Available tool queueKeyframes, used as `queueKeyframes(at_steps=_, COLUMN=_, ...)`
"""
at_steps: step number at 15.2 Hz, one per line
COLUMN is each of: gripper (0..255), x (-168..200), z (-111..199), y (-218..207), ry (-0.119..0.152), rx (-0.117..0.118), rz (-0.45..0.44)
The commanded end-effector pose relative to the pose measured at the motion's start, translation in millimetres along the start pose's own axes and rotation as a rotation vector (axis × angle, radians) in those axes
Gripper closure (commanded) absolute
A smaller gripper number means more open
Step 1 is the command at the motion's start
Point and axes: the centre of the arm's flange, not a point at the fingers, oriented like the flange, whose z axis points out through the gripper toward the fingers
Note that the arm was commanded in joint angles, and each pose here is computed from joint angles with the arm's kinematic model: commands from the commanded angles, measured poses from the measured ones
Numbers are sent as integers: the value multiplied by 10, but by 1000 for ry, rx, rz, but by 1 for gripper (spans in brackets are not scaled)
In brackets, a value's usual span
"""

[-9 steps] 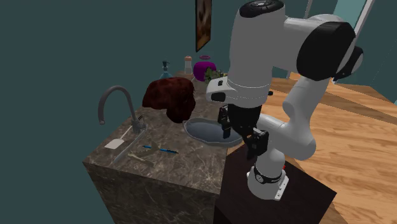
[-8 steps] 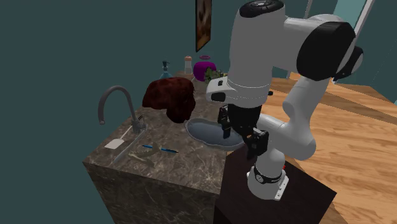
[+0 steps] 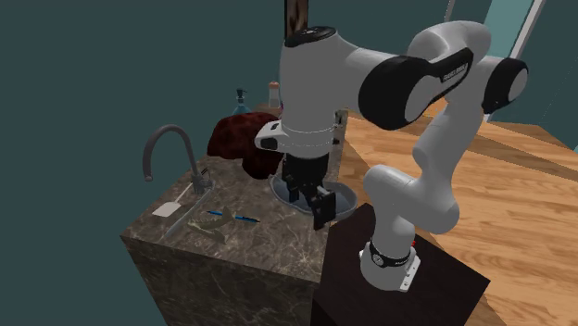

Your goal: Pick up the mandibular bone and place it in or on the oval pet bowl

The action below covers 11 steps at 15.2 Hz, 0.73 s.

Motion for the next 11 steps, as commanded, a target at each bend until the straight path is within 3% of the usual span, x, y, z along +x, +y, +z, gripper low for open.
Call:
queueKeyframes(at_steps=1, gripper=0, x=150, z=109, y=256, ry=10, rx=11, rz=17)
queueKeyframes(at_steps=11, gripper=0, x=732, z=600, y=1373, ry=58, rx=67, rz=104)
